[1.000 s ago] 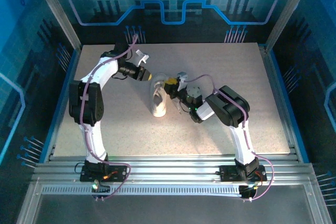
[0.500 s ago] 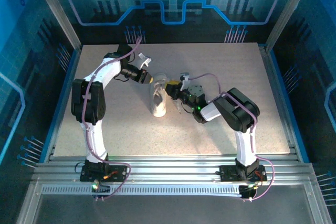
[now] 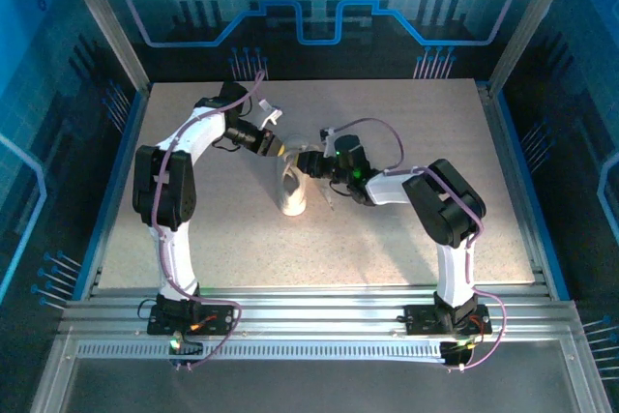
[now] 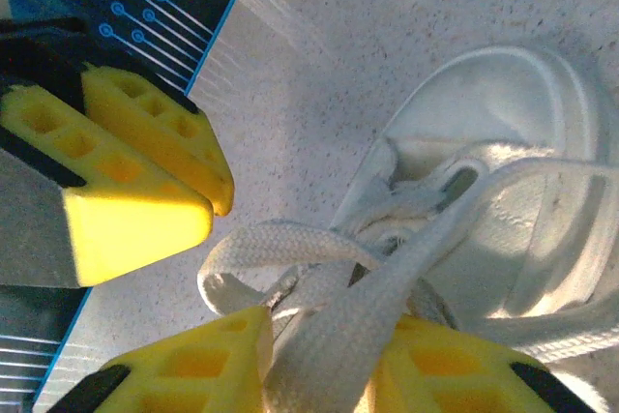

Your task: Tie the shoes

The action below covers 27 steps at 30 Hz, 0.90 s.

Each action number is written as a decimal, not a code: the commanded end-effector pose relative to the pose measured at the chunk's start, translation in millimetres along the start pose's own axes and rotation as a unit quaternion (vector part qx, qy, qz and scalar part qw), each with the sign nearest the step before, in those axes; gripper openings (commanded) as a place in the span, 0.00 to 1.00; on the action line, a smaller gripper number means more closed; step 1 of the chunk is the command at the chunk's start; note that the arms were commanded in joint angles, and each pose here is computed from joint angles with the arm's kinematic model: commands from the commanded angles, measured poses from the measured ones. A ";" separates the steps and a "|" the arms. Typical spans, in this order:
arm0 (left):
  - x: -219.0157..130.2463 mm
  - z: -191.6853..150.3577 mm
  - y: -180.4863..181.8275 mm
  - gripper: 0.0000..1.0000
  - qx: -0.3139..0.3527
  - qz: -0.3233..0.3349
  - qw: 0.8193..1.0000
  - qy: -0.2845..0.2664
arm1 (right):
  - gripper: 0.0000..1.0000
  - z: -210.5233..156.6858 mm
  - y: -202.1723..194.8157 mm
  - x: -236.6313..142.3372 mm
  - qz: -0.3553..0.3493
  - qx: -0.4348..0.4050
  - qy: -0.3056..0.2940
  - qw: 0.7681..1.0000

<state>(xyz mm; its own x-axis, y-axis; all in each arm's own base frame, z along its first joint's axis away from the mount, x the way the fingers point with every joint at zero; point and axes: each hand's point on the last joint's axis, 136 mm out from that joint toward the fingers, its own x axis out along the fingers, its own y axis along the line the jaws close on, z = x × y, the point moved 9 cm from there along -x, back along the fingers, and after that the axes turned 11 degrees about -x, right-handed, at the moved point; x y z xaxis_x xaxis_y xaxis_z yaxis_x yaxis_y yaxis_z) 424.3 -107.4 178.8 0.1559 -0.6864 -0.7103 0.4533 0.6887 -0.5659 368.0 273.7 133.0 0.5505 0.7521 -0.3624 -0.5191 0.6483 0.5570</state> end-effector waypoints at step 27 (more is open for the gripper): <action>-0.3 -1.9 -2.7 0.22 -0.007 0.020 1.000 -0.006 | 0.00 23.8 2.5 7.5 0.044 -0.001 0.001 0.999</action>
<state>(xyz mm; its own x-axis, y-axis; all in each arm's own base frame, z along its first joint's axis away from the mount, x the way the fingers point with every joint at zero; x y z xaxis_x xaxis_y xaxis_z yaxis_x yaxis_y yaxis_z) 422.0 -112.0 171.6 0.1536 -0.6625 -0.7331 0.4368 0.7110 -0.5511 378.0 275.7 148.0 0.5162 0.7926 -0.3245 -0.5428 0.5959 0.5919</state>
